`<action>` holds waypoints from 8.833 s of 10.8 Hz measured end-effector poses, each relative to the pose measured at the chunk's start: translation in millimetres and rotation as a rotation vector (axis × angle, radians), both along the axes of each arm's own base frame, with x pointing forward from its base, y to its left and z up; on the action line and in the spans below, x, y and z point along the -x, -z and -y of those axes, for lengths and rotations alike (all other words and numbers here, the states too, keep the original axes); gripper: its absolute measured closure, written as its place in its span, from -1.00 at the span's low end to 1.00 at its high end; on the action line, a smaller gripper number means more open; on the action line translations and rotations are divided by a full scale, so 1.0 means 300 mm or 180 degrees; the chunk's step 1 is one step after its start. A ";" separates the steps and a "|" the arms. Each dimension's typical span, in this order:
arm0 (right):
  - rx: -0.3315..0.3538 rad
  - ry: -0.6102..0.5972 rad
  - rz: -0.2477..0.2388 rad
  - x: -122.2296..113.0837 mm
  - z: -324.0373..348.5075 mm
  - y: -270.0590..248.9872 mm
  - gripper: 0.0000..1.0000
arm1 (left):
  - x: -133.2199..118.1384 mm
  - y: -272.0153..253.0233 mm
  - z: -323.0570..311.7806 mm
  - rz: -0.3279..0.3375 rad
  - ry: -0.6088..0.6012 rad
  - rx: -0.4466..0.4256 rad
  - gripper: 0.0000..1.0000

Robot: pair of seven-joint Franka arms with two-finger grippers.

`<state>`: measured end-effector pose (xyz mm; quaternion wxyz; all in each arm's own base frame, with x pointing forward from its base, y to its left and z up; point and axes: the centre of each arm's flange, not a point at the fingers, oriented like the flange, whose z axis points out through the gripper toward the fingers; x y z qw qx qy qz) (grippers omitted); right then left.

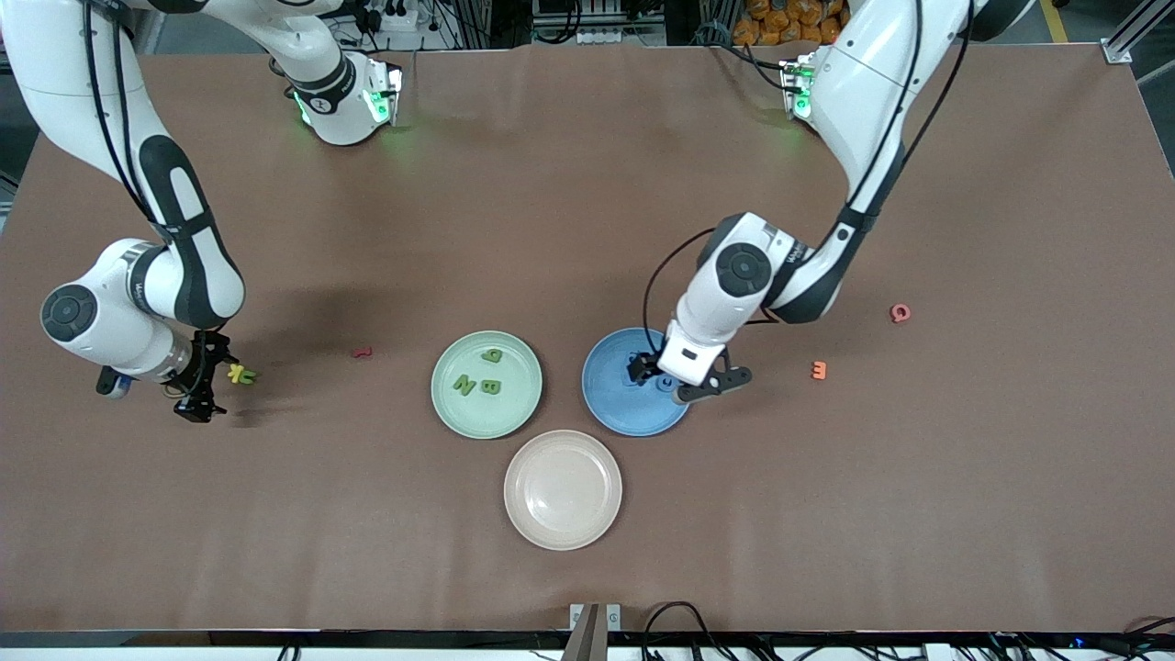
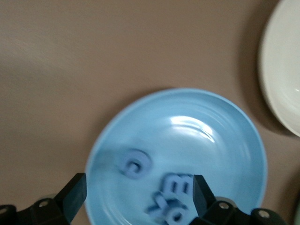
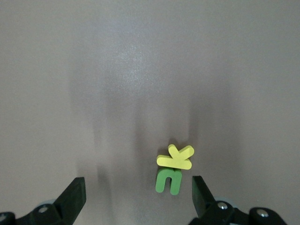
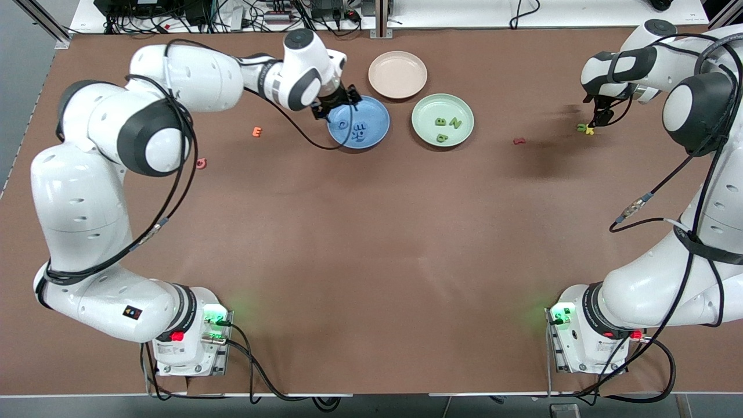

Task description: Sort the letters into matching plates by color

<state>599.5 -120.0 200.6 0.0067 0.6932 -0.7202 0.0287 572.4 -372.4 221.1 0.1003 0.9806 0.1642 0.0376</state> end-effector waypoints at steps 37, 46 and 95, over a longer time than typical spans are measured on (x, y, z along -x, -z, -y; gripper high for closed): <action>0.0025 -0.0022 0.0026 0.050 -0.039 0.083 0.47 | 0.062 -1.214 -1.147 -0.0026 0.0588 -0.0639 -1.00; -0.0047 -0.1295 -0.0207 0.042 -0.071 0.078 0.47 | 0.097 -1.337 -1.155 -0.0151 0.0888 -0.0611 -1.00; 0.0165 -0.5120 -0.0375 -0.169 -1.125 -0.207 -1.00 | 0.042 -1.323 -1.159 -0.0099 0.0877 -0.0595 -1.00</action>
